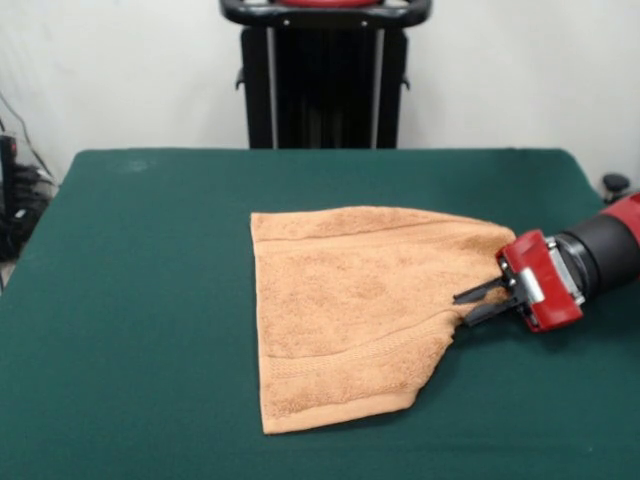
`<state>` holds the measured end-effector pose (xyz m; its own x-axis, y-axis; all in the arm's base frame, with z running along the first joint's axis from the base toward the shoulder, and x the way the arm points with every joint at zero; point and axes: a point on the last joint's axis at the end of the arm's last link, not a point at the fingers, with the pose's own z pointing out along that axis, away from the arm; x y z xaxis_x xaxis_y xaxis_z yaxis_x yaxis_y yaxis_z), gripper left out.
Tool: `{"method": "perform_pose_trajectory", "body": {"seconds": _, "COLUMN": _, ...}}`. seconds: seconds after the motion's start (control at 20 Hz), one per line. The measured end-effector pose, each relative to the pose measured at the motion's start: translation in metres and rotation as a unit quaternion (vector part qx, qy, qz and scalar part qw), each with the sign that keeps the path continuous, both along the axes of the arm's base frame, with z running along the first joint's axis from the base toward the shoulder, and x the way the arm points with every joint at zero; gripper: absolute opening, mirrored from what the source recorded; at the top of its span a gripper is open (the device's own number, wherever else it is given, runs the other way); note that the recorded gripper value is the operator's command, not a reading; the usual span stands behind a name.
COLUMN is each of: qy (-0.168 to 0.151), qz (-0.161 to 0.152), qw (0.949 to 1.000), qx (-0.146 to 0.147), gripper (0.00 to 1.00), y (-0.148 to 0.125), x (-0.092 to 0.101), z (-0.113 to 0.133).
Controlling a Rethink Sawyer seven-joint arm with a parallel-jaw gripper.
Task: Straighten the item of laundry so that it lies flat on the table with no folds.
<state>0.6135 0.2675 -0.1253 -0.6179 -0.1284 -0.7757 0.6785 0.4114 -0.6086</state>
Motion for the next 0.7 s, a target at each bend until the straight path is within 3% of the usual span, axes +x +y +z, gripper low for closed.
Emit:
{"method": "perform_pose_trajectory", "body": {"seconds": 0.55, "qy": 0.001, "qz": -0.002, "qw": 1.0000, "qx": 0.008, "gripper": 0.00, "y": 0.0000, "x": 0.0019, "z": 0.0001}}
{"method": "perform_pose_trajectory", "body": {"seconds": 0.6, "qy": 0.001, "qz": -0.003, "qw": 0.9999, "qx": 0.011, "gripper": 1.00, "y": -0.0002, "x": 0.0024, "z": 0.0001}}
{"method": "perform_pose_trajectory", "body": {"seconds": 0.7, "qy": 0.001, "qz": -0.003, "qw": 0.9999, "qx": 0.011, "gripper": 1.00, "y": -0.0002, "x": 0.0025, "z": 0.0001}}
